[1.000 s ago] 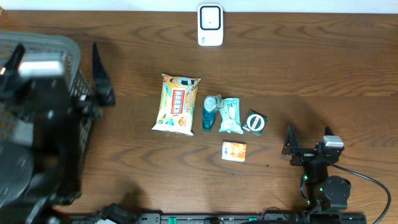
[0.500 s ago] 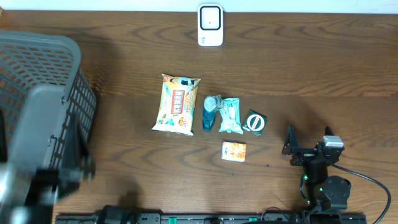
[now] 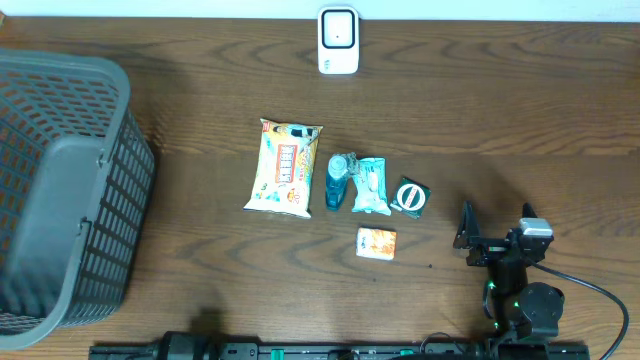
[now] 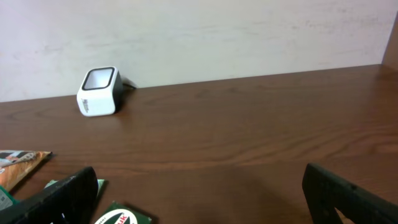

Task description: Scan the item barcode

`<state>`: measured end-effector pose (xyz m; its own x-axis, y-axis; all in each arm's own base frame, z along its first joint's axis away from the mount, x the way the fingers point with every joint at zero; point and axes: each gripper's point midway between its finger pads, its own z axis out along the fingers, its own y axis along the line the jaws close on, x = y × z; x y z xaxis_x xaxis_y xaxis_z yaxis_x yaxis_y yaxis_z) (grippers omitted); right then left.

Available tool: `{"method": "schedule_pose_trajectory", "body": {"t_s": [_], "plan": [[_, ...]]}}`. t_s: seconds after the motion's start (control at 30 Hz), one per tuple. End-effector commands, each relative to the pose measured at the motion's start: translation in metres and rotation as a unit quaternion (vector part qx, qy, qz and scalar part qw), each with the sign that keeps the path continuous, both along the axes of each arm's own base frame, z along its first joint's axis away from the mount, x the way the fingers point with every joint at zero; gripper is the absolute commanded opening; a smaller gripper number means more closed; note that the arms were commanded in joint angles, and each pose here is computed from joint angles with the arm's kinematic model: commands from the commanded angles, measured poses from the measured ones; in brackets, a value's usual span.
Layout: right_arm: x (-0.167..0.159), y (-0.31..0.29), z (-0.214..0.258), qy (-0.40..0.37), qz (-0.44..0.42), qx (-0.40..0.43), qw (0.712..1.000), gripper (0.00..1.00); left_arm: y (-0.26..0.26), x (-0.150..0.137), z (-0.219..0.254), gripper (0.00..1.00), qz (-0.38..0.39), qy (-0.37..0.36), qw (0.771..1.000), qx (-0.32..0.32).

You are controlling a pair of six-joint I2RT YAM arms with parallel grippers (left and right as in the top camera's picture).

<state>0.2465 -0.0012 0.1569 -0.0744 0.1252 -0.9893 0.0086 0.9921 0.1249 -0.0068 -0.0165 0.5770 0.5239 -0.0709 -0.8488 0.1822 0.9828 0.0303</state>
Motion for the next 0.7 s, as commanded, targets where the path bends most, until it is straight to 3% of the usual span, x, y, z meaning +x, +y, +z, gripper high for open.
{"method": "schedule_pose_trajectory", "body": {"t_s": [0.0, 0.3, 0.67], "plan": [[0.000, 0.004, -0.001, 0.001, 0.008, -0.005, 1.000, 0.99, -0.002, -0.024, 0.001, 0.98, -0.028, -0.018, 0.999, -0.026], [0.000, 0.004, -0.001, 0.000, 0.008, -0.005, 1.000, 0.99, -0.017, -0.074, -0.018, 0.98, -0.074, -0.057, 0.996, 0.003], [0.000, 0.004, -0.001, 0.000, 0.008, -0.005, 1.000, 0.99, -0.018, -0.123, -0.039, 0.98, -0.052, -0.105, 0.993, 0.006]]}}
